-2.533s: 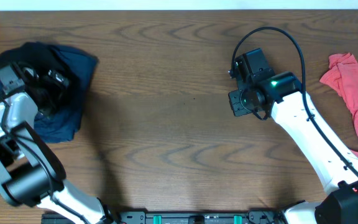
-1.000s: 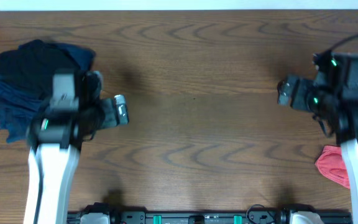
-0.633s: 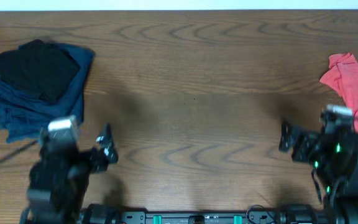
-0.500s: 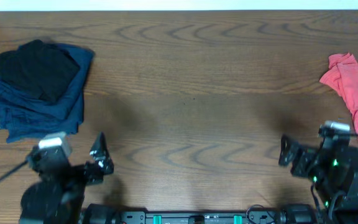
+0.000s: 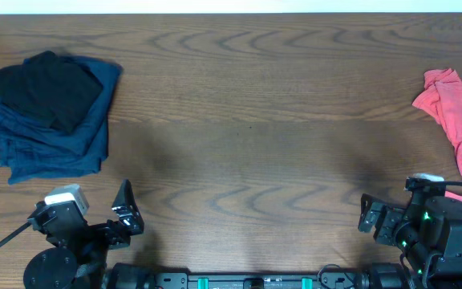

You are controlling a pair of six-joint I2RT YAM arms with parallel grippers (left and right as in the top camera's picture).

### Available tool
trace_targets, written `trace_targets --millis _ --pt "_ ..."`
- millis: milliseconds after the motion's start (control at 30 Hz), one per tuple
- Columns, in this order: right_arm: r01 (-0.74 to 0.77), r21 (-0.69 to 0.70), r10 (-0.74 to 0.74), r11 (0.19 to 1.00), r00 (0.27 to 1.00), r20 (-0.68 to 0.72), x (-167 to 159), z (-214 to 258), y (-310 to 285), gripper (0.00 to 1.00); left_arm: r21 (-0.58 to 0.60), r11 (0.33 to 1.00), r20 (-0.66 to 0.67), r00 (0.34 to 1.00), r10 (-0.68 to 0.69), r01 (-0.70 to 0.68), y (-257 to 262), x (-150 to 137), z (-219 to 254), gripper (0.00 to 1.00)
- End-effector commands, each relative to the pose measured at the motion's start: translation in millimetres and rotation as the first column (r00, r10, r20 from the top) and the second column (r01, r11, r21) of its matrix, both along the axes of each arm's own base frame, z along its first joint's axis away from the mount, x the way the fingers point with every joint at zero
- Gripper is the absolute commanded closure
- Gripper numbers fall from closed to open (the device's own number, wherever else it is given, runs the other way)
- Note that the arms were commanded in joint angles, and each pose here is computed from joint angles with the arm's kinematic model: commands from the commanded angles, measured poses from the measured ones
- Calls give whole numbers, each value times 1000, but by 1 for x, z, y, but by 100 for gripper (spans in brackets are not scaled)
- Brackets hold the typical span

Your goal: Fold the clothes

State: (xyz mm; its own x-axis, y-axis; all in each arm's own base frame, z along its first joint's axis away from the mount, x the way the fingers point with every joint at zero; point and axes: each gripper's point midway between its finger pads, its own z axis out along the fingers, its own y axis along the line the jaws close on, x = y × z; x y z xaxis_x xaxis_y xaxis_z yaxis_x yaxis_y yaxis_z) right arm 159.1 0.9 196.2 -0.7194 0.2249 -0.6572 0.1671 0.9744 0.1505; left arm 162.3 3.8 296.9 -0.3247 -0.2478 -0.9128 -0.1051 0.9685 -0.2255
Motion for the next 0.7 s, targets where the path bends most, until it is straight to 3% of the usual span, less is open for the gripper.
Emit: trace_targets --millis 0,167,267,433,667 --pt "8 2 -8 1000 1000 -3 -1 -1 0 1 -3 1000 -6 1000 9 -9 1 1 -3 2" --pt "-7 26 6 1000 999 50 -1 6 4 1 -3 1000 -6 1000 9 -9 1 1 -3 2" --pt "-37 -23 40 999 982 186 12 24 2 1 -3 1000 -6 1000 9 -9 1 1 -3 2" --pt "-122 -176 192 977 866 462 35 49 9 1 -3 1000 -6 1000 9 -9 1 1 -3 2" --pt "-71 -231 211 970 715 667 59 43 8 1 -3 1000 -6 1000 9 -9 1 1 -3 2"
